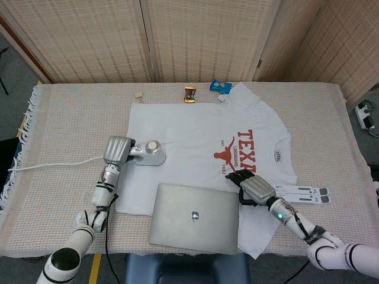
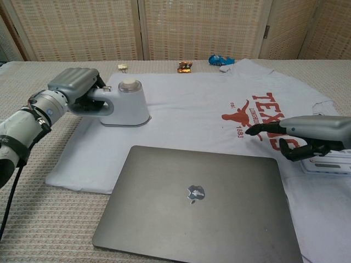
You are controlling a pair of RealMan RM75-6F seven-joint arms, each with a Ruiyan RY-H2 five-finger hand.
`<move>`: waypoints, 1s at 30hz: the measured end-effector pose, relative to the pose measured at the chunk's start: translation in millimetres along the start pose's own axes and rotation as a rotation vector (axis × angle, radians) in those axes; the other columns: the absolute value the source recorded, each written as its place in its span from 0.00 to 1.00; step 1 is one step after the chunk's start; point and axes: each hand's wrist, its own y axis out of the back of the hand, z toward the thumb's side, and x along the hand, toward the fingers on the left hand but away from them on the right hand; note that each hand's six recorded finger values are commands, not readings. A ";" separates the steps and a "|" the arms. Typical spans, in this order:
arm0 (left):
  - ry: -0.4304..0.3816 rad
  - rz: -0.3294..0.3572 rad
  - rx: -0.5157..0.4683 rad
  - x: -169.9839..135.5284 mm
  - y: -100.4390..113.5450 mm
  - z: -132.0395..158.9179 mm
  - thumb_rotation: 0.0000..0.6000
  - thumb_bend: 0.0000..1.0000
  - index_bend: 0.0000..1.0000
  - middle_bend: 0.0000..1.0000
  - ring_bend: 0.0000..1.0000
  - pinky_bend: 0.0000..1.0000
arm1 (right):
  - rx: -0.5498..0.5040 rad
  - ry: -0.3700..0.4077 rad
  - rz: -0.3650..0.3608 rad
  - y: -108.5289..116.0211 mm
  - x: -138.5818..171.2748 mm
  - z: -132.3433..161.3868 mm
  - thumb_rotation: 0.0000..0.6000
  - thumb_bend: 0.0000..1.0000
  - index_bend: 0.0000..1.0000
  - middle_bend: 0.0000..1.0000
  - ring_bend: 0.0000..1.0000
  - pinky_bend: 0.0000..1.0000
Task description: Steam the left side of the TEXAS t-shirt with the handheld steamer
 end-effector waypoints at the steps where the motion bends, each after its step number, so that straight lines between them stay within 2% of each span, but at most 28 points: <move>1: -0.011 0.003 0.010 -2.9 -0.3 -1.8 1.00 0.29 0.93 0.99 0.83 0.75 | 0.000 0.000 0.000 -0.1 0.0 0.1 0.43 0.95 0.00 0.05 0.00 0.00; 13: -0.134 0.040 0.093 -38.7 -2.3 -15.5 1.00 0.29 0.93 0.99 0.82 0.75 | 0.005 0.019 0.002 -1.8 0.0 6.9 0.43 0.95 0.00 0.05 0.00 0.00; 20: -0.158 0.058 0.124 -58.9 -0.5 -32.8 1.00 0.28 0.93 0.98 0.82 0.75 | 0.006 0.024 -0.006 -0.3 2.7 8.0 0.43 0.95 0.00 0.05 0.00 0.00; 30: -0.188 0.045 0.105 -86.2 -4.9 -46.6 1.00 0.28 0.93 0.98 0.82 0.75 | 0.004 0.028 -0.014 1.0 5.6 8.6 0.43 0.95 0.00 0.05 0.00 0.00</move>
